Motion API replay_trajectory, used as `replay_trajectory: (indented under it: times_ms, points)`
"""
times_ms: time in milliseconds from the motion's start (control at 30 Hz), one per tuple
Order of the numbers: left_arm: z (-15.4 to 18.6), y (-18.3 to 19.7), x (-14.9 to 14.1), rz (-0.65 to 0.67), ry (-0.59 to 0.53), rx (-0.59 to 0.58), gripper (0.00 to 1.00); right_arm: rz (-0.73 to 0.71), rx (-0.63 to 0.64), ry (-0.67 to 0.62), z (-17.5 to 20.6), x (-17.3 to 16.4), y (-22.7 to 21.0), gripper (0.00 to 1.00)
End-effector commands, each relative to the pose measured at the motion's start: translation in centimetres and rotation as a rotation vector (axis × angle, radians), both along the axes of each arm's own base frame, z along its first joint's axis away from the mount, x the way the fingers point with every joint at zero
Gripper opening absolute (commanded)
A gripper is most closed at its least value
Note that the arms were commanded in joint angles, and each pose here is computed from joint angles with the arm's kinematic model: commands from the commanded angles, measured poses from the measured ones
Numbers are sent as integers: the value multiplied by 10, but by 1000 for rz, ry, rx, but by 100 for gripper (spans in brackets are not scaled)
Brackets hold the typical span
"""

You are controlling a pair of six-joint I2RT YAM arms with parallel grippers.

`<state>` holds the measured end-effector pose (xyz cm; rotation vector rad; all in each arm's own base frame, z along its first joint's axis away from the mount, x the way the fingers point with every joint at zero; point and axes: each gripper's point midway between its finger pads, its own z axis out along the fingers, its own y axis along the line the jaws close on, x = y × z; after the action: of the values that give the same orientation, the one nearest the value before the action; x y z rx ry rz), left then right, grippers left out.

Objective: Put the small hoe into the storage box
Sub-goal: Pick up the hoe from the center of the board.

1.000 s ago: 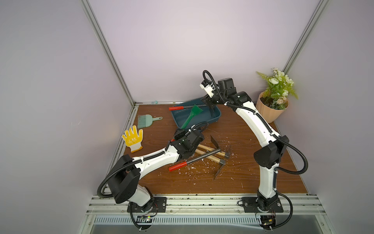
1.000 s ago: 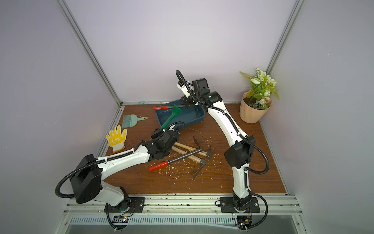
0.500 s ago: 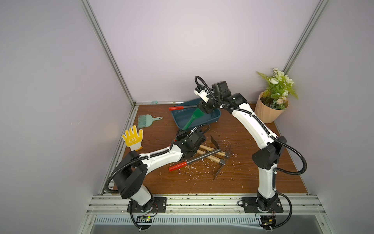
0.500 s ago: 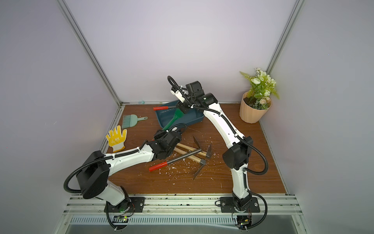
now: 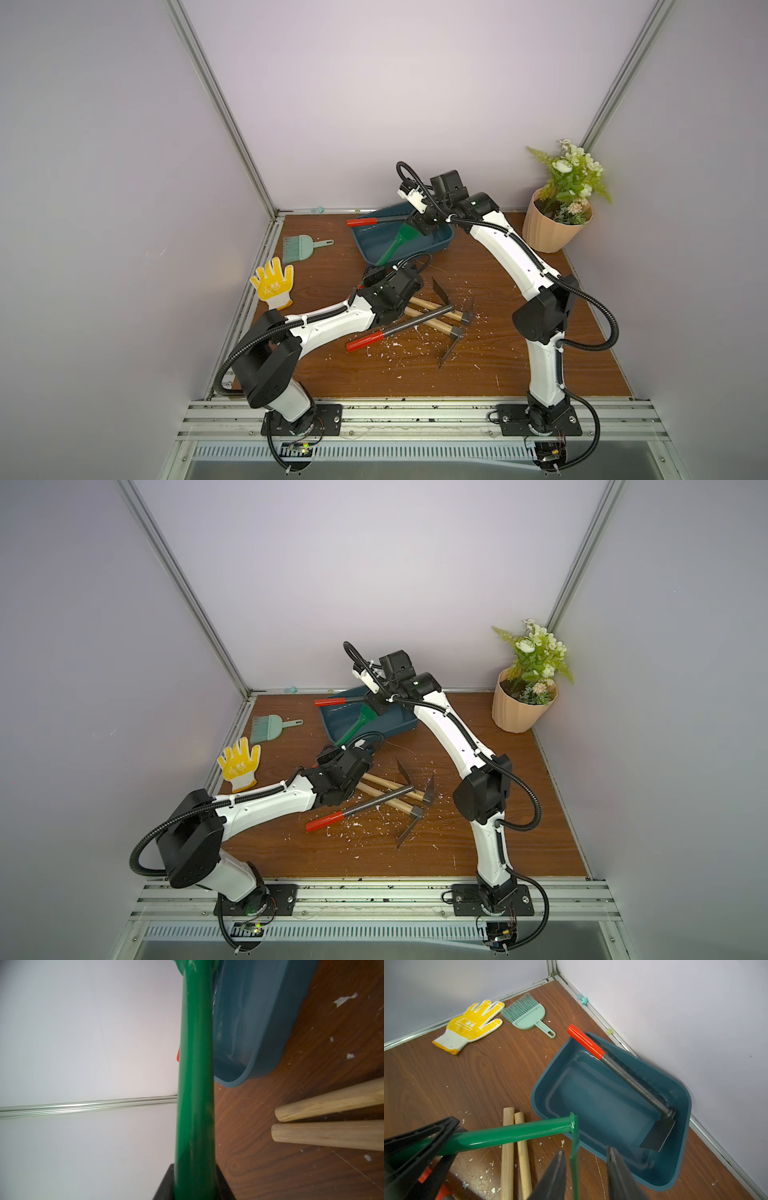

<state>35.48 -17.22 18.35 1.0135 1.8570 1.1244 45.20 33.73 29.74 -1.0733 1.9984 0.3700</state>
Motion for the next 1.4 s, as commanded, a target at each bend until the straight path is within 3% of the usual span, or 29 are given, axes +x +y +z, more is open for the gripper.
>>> replay_trajectory:
  times_ms: [0, 400, 700, 833, 900, 1000, 1033, 1200, 1367]
  points:
    - [45, -7, 4, 23, -123, -135, 0, 38, 34, -18, 8, -2, 7, 37]
    - [52, -5, 0, 13, -132, -175, 0, 15, 16, 30, -24, 15, 16, 33]
    - [44, -5, -1, 8, -116, -178, 0, -10, 21, 16, -19, 20, 14, 14]
    - [39, -6, -1, 7, -108, -186, 0, -41, 24, -7, -10, 22, 10, 0]
    - [36, -7, -1, 7, -102, -205, 10, -63, 23, -18, -8, 25, 6, 0]
    - [37, -7, -2, 11, -98, -286, 57, -121, 33, -42, -2, 32, -4, 0]
    - [38, -6, -2, 16, -99, -327, 68, -142, 45, -54, 2, 35, -7, 0]
    - [59, -5, -5, -10, -111, -614, 88, -248, 106, -84, 13, 51, -27, 0]
    - [93, 6, -10, -39, -170, -850, 93, -399, 205, -154, 24, 71, -49, 0]
